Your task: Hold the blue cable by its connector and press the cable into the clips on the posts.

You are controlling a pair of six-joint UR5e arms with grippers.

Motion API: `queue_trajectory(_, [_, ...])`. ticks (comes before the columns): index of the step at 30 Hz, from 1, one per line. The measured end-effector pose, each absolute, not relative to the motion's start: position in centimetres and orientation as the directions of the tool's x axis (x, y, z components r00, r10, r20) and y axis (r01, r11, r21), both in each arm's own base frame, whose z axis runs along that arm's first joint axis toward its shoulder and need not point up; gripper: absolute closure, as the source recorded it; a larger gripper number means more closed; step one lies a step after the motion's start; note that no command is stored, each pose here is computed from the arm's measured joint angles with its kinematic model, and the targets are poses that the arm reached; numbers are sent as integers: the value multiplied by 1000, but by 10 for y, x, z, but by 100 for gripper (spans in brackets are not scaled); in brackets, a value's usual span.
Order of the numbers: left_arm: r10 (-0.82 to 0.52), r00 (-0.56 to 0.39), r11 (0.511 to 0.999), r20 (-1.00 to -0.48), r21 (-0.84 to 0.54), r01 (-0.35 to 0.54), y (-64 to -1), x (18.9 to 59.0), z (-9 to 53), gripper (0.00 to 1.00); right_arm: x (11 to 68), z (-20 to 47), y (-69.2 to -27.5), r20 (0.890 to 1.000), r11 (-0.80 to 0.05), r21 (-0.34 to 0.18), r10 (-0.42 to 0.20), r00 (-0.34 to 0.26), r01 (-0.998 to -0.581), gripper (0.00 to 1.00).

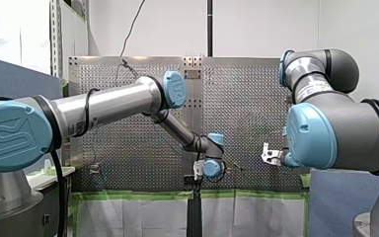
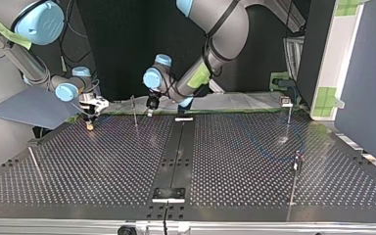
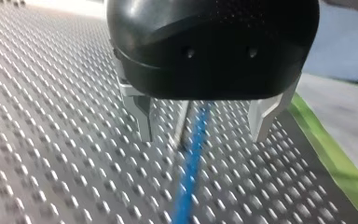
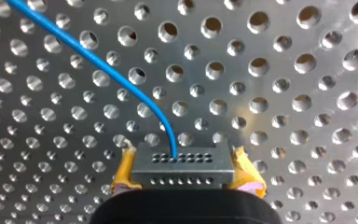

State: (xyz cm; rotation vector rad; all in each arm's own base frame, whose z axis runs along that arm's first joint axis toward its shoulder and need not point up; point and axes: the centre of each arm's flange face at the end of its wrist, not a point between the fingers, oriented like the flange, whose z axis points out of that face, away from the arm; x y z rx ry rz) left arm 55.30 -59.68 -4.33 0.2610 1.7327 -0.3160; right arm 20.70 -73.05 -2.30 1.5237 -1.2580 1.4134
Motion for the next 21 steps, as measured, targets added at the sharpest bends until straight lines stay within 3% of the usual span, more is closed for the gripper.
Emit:
queue_trajectory(6, [-28, -182, 909, -983, -100, 405, -608, 537, -21, 0, 210, -23, -730, 979, -289, -120, -192, -66, -950, 77])
queue_trajectory(21, [71, -268, 876, -961, -69, 477, -611, 502, -17, 0, 218, -24, -726, 977, -299, -123, -205, -62, -946, 77])
